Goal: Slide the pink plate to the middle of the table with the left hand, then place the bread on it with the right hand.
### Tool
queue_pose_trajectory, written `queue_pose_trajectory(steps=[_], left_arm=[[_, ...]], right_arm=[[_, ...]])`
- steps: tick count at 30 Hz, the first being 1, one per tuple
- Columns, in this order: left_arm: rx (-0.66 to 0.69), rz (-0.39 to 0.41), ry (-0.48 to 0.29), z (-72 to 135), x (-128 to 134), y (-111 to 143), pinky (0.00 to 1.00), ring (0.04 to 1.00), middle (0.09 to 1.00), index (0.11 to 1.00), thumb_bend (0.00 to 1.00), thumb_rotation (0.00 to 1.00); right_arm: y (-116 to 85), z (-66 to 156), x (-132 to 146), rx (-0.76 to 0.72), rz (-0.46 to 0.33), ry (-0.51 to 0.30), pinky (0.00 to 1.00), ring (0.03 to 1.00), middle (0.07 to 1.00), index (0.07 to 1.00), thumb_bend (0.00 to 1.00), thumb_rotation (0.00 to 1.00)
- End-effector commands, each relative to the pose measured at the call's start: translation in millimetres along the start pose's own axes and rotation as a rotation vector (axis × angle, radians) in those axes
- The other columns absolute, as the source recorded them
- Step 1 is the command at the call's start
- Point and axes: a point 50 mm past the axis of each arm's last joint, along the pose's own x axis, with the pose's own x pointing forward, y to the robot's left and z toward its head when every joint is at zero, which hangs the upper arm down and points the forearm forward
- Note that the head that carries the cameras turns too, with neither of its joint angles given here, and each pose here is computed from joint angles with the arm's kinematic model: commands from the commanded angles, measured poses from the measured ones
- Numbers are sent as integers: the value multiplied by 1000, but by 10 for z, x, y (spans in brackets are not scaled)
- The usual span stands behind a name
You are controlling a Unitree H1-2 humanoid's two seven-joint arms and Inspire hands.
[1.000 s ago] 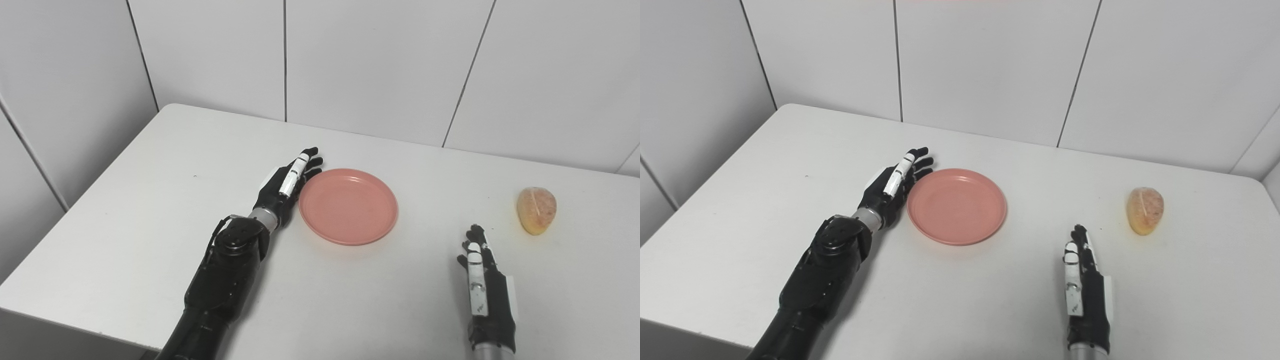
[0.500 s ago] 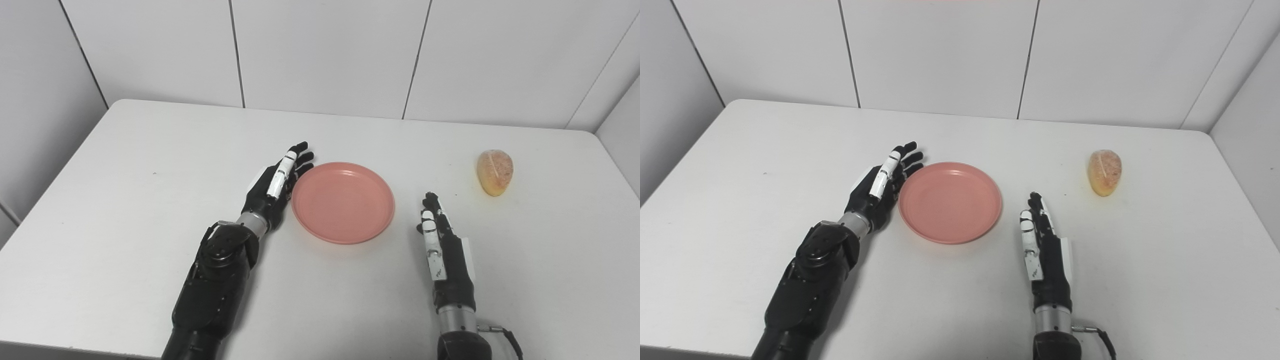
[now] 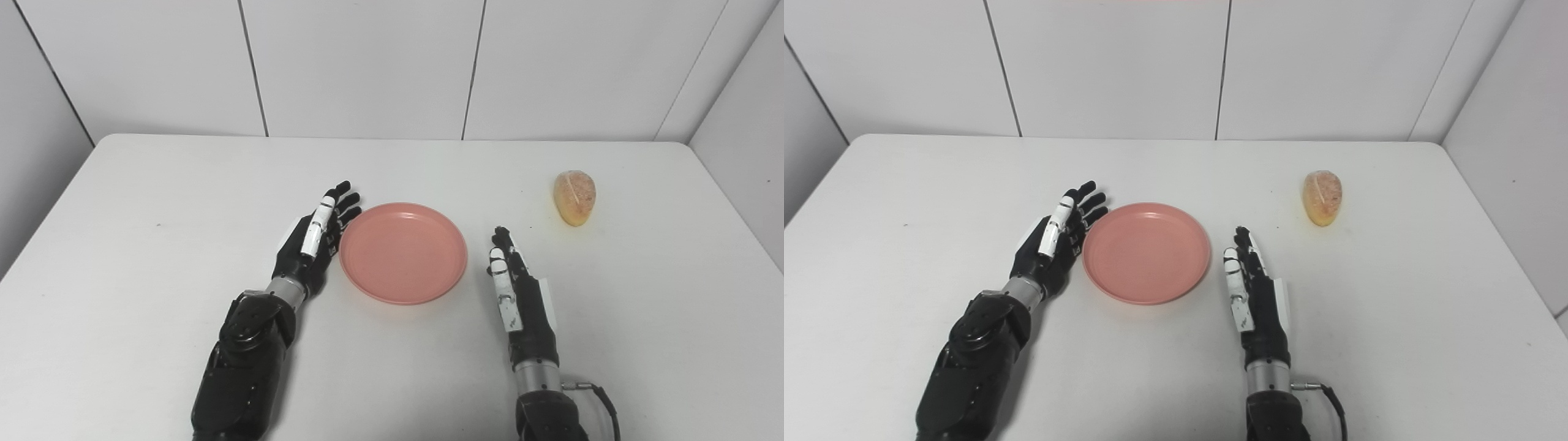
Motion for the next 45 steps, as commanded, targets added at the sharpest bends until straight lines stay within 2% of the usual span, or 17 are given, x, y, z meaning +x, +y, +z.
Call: queue_pose_trajectory(steps=[1, 5, 10, 16, 22, 31, 37, 39, 45], left_arm=[[-3, -16, 21, -21, 10, -30, 928, 932, 936, 926, 350, 1000], [-5, -18, 18, -54, 10, -36, 932, 936, 940, 931, 338, 1000], [-15, -8, 24, -85, 29, -53, 925, 928, 934, 926, 329, 1000], [-31, 3, 32, -128, 59, -50, 921, 923, 927, 917, 327, 1000], [-31, 4, 41, -160, 69, -42, 917, 919, 925, 917, 321, 1000], [-32, -1, 43, -189, 62, -23, 924, 926, 932, 924, 314, 1000], [-38, -4, 43, -203, 67, -7, 929, 930, 936, 925, 319, 1000], [-38, -4, 41, -208, 68, -9, 930, 928, 934, 923, 317, 1000], [-34, -3, 44, -213, 65, -12, 925, 923, 930, 918, 322, 1000]], right_arm=[[32, 143, 86, 22, -4, -45, 883, 933, 934, 926, 222, 1000], [-48, 150, 110, -52, -13, -137, 843, 905, 911, 905, 260, 1000], [-124, 246, 145, -168, -48, -240, 811, 876, 886, 884, 361, 1000], [-220, 443, 242, -302, -110, -393, 806, 866, 872, 867, 367, 1000], [-327, 699, 389, -384, -158, -493, 827, 868, 864, 853, 360, 1000], [-550, 1071, 650, -446, -234, -538, 799, 852, 856, 853, 398, 1000], [-706, 1226, 865, -518, -294, -516, 800, 850, 856, 861, 478, 1000], [-753, 1268, 941, -526, -307, -499, 734, 832, 867, 869, 501, 925], [-881, 1359, 1171, -591, -358, -426, 734, 833, 885, 885, 598, 811]])
